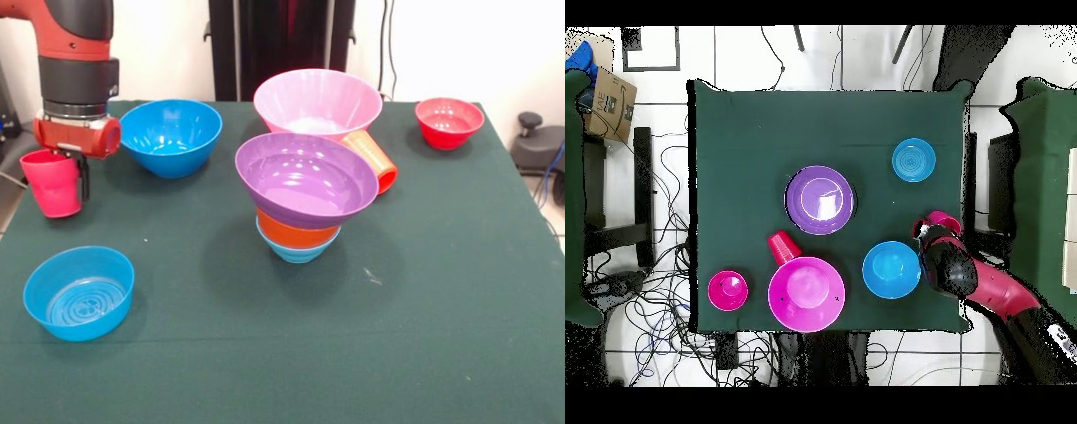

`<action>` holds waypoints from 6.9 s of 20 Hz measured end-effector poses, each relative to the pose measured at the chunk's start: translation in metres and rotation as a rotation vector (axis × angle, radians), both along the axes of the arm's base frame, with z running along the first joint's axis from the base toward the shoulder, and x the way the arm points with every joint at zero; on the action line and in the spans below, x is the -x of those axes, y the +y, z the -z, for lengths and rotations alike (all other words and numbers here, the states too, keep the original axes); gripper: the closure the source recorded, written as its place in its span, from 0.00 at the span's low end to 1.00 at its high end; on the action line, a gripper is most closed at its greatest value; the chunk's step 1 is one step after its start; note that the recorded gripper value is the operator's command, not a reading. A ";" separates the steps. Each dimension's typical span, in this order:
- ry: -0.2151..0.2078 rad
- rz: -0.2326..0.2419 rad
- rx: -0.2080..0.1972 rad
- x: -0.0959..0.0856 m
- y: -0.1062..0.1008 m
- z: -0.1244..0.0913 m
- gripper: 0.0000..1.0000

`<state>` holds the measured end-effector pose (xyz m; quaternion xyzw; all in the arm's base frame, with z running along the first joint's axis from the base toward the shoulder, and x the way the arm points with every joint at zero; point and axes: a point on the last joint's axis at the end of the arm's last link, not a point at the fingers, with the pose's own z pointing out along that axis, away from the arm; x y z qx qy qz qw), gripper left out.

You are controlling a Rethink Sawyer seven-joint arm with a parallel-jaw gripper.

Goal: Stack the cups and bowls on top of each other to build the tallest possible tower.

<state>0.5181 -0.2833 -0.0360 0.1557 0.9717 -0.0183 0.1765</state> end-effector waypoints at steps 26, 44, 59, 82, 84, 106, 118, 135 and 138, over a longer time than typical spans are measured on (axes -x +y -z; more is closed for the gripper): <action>0.148 -0.035 -0.066 0.010 0.042 -0.032 1.00; 0.172 -0.039 -0.039 -0.024 0.081 -0.090 1.00; 0.231 0.050 -0.058 -0.029 0.153 -0.158 1.00; 0.256 0.184 -0.066 -0.026 0.207 -0.161 1.00; 0.262 0.190 -0.071 -0.025 0.213 -0.158 1.00; 0.303 0.190 -0.102 -0.025 0.262 -0.137 1.00; 0.342 0.199 -0.107 -0.020 0.301 -0.110 1.00; 0.358 0.236 -0.085 -0.011 0.290 -0.072 1.00; 0.355 0.245 -0.079 -0.012 0.285 -0.073 1.00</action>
